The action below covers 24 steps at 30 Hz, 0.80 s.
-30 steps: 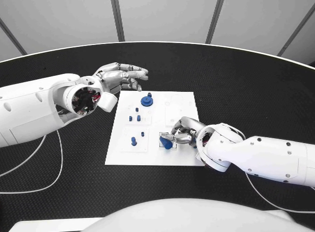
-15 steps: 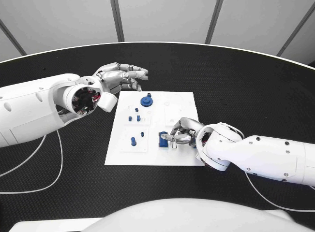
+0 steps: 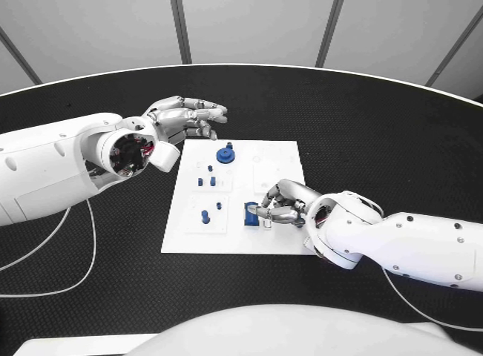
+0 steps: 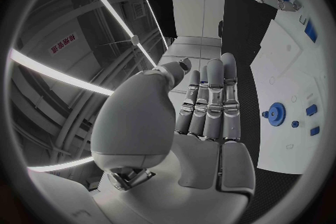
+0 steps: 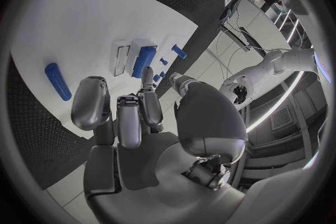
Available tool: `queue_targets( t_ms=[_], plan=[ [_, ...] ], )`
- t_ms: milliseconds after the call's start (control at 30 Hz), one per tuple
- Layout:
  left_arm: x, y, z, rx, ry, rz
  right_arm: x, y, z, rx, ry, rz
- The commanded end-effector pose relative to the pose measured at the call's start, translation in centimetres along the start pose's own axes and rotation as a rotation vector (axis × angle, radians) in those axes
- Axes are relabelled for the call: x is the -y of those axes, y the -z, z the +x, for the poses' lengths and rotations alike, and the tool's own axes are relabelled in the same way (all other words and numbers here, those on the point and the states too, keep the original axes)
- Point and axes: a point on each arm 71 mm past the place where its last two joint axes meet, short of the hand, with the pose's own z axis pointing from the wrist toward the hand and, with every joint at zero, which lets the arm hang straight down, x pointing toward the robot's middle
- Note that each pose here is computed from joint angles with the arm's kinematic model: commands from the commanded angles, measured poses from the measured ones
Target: Assemble the parts on the task board
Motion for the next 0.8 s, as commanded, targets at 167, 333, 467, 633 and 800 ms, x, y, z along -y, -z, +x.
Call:
queue_targets(
  t_ms=[167, 333, 467, 633, 800],
  plan=[
    [0.0, 0.08, -0.12, 0.003, 0.0, 0.001, 2.4, 2.6, -2.1, 0.056, -0.015, 0.004],
    [-0.01, 0.09, -0.19, 0.004, 0.0, 0.001, 4.4, 3.9, -3.6, 0.097, -0.002, 0.037],
    [-0.03, 0.05, -0.21, 0.003, 0.0, 0.001, 6.3, 4.5, -4.8, 0.138, 0.046, 0.068],
    [-0.04, 0.0, -0.15, 0.0, 0.0, 0.001, 7.8, 4.6, -5.6, 0.164, 0.076, 0.109],
    [-0.05, 0.02, -0.14, 0.0, 0.0, 0.001, 8.7, 4.1, -5.9, 0.176, 0.097, 0.14]
  ],
)
